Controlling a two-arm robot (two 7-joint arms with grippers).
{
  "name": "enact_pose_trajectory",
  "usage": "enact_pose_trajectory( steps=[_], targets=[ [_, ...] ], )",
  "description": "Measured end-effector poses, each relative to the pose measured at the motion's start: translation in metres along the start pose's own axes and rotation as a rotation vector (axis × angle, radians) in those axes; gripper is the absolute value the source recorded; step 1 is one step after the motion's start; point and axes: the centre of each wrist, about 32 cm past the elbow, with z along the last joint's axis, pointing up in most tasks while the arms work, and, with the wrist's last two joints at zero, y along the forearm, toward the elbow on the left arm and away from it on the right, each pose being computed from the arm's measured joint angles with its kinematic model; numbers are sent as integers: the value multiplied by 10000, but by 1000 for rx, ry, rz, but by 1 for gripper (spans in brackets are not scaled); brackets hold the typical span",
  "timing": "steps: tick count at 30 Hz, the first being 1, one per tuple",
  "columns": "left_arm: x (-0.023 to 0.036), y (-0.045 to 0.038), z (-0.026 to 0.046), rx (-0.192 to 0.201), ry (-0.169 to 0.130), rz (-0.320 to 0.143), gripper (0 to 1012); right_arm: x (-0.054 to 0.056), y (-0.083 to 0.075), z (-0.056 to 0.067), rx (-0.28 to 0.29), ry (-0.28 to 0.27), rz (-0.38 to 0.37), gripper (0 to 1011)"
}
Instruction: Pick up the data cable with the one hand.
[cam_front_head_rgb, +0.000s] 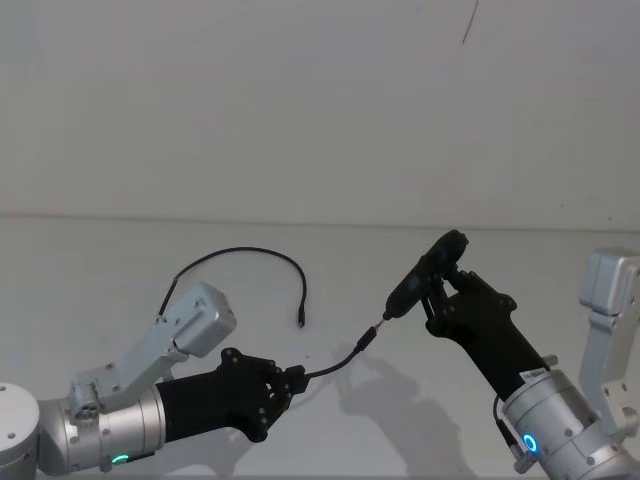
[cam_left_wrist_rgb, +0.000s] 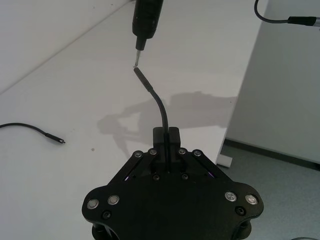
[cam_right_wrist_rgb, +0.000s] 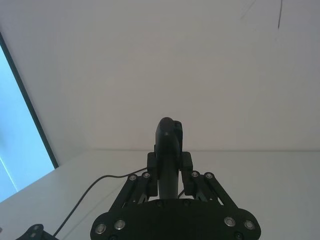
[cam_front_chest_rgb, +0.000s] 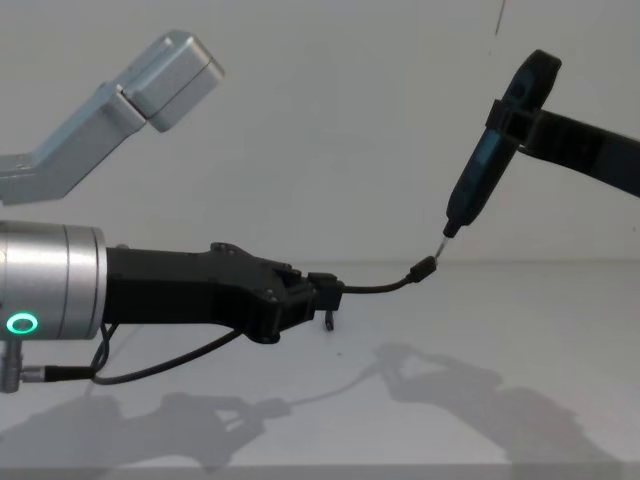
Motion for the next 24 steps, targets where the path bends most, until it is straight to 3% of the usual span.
enact_pose_trajectory(
  steps=[24],
  targets=[
    [0, 0, 0, 0, 0, 0, 51, 6, -27, -11, -5, -21, 19, 269]
  ],
)
